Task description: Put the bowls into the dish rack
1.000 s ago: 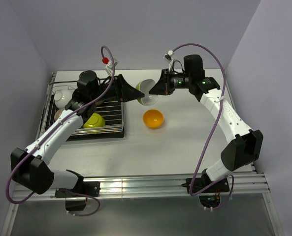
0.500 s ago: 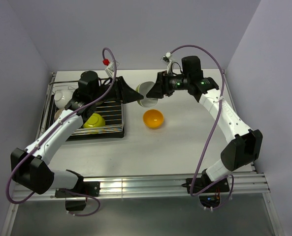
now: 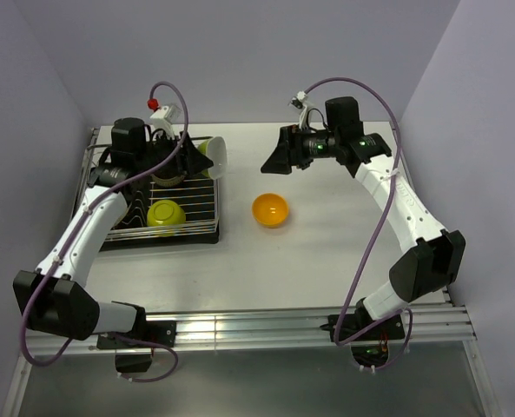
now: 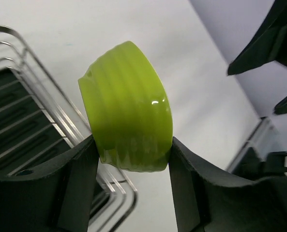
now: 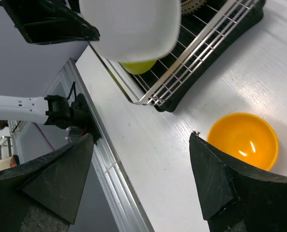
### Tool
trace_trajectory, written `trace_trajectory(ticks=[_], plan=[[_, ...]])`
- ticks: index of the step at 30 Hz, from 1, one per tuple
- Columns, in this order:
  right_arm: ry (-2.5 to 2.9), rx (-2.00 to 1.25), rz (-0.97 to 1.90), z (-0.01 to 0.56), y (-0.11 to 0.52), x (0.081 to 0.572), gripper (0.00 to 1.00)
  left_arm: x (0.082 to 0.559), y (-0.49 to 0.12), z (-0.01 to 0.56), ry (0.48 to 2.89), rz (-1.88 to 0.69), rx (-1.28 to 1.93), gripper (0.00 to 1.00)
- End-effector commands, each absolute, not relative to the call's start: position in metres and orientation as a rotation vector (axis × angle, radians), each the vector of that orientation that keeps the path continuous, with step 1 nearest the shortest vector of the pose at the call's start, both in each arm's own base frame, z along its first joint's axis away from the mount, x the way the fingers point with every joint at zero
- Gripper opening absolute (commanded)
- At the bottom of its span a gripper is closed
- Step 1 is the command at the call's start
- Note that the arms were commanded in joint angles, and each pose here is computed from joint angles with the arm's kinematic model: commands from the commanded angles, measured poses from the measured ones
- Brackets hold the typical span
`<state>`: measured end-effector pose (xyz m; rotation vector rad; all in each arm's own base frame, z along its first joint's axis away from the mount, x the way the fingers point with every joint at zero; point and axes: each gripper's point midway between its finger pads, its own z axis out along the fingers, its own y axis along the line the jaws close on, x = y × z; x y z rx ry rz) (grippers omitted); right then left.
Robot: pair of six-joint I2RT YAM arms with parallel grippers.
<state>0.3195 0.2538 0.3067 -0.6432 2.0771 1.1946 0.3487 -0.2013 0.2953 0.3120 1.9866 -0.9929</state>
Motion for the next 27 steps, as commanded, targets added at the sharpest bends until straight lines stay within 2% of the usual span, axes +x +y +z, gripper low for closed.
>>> trace_trajectory(ticks=[1, 2, 4, 14, 27], plan=[[2.034, -0.626, 1.14, 0.325, 0.238, 0.326, 0.87, 0.357, -0.175, 0.316, 1.889, -0.702, 0.501, 0.0], [2.043, -0.62, 1.137, 0.323, 0.236, 0.327, 0.96, 0.357, -0.172, 0.313, 1.893, -0.664, 0.528, 0.0], [2.039, -0.609, 1.125, 0.326, 0.232, 0.327, 1.0, 0.359, -0.159, 0.298, 1.928, -0.545, 0.613, 0.0], [2.054, -0.578, 1.092, 0.324, 0.225, 0.332, 1.0, 0.379, -0.116, 0.273, 1.92, -0.199, 0.812, 0.0], [2.083, -0.561, 1.067, 0.316, 0.222, 0.337, 1.0, 0.41, -0.106, 0.25, 1.831, -0.001, 1.029, 0.0]])
